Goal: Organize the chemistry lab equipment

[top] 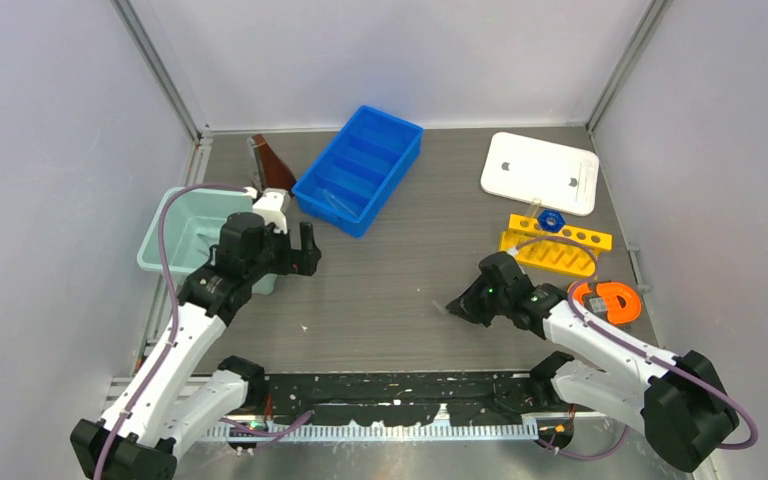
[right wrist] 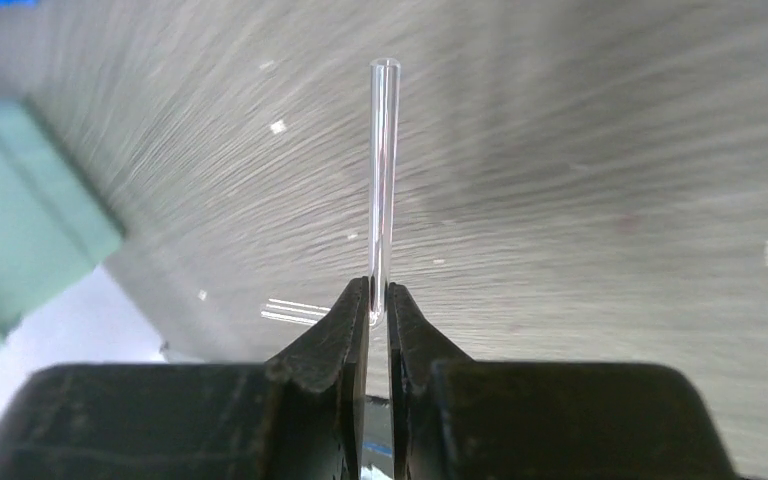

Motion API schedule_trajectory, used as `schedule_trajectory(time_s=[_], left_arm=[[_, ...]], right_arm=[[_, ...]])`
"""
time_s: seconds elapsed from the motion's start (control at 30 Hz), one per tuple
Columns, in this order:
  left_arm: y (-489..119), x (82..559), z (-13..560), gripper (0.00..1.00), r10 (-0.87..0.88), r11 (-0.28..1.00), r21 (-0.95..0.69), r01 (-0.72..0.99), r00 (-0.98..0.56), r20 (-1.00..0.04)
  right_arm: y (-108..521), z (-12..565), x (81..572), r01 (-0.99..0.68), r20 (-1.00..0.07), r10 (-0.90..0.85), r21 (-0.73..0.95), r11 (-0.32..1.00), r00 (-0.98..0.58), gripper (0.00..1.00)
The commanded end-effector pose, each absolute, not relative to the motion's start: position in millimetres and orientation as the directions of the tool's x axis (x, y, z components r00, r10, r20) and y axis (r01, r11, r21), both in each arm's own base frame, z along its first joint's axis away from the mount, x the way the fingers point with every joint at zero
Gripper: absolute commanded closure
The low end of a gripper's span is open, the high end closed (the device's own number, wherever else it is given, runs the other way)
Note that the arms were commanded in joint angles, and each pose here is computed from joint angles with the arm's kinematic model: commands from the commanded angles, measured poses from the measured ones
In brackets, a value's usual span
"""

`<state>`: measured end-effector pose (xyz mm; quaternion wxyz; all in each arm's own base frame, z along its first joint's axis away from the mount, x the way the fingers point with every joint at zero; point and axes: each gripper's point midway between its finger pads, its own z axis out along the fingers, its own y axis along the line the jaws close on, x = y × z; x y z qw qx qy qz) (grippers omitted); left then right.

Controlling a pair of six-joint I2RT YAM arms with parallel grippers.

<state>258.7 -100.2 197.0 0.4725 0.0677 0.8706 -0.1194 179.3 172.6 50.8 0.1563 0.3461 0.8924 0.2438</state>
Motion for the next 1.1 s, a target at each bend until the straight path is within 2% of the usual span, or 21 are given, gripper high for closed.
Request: schedule_trajectory(time_s=[0.0,0.23,0.4,0.53,0.67,1.07], left_arm=[[-144.5,244.0,226.7,0.03,-0.073,0.862,-0.34,0.376,-0.571,-0.818],[-191.5,233.1,243.5,0.19,-0.172,0.687,-0.581,0.436,-0.68,-0.713],[-223.0,235.2,247.2,0.28,-0.177,0.555,-0.71,0.433,-0.773,-0.61],[-248.5,238.9,250.5,0.32,-0.152,0.49,-0.732,0.473,-0.78,-0.607],[-268.8,242.8,249.8,0.35,-0.129,0.464,-0.734,0.497,-0.781,-0.611],[-303.5,249.8,230.5,0.5,-0.097,0.45,-0.75,0.485,-0.808,-0.581]], right_arm=[[222.3,101.5,199.4,0.164,-0.231,0.502,0.764,0.624,-0.833,0.98],[255.0,160.3,203.0,-0.243,-0.466,0.282,0.784,0.571,-0.838,0.98],[277.2,194.1,199.2,-0.412,-0.545,0.227,0.795,0.446,-0.807,0.97],[293.6,207.5,190.2,-0.473,-0.563,0.196,0.802,0.365,-0.803,0.97],[302.1,211.8,186.8,-0.483,-0.562,0.188,0.807,0.341,-0.806,0.98],[304.9,212.9,188.2,-0.475,-0.558,0.208,0.811,0.342,-0.803,0.97]])
